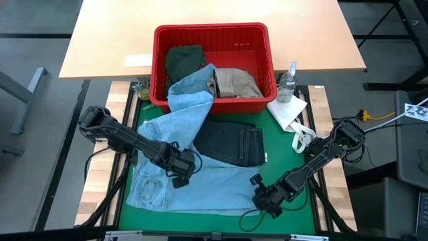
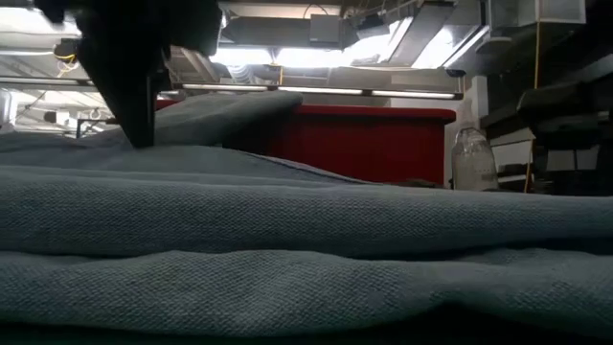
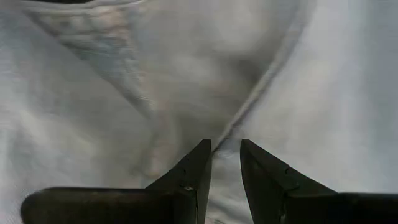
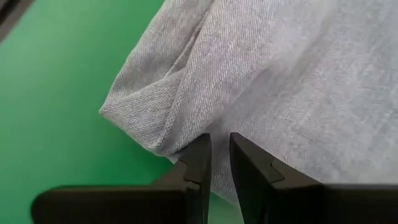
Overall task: Fold laundry
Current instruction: Fold the light blue jeans
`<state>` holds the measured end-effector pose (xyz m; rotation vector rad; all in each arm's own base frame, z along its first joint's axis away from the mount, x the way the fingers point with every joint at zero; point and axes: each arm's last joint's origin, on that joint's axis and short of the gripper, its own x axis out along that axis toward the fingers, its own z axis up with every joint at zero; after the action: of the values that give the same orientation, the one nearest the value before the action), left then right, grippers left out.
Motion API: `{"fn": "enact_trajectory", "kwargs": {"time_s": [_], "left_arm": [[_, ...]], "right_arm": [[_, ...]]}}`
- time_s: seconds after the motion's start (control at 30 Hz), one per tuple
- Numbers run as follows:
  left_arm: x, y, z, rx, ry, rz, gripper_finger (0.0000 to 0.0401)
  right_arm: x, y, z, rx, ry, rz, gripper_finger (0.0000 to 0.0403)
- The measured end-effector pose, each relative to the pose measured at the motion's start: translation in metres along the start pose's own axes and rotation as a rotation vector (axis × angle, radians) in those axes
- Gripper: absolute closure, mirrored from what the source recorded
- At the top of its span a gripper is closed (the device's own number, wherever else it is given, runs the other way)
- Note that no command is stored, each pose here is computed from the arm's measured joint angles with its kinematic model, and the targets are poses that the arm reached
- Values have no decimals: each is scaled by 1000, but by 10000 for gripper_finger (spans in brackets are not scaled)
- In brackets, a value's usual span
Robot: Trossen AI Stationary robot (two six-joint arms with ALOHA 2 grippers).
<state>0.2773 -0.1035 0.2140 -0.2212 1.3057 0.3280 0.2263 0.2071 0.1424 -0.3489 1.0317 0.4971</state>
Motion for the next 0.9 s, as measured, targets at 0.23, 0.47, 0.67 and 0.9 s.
{"fn": "enact_trajectory", "kwargs": {"time_s": [0.23, 0.47, 0.67, 0.9], "left_arm": [[19, 17, -4, -25, -12, 106, 320], [25, 21, -2, -49, -8, 80, 320], [-5, 17, 6, -14, -61, -16, 329], [-67, 39, 1, -32, -271, -92, 340]], "right_arm": [[5, 1, -9, 56, -11, 63, 343], [6, 2, -11, 119, 6, 107, 343], [5, 4, -12, 157, 26, 185, 343], [5, 6, -13, 158, 41, 255, 343]]}}
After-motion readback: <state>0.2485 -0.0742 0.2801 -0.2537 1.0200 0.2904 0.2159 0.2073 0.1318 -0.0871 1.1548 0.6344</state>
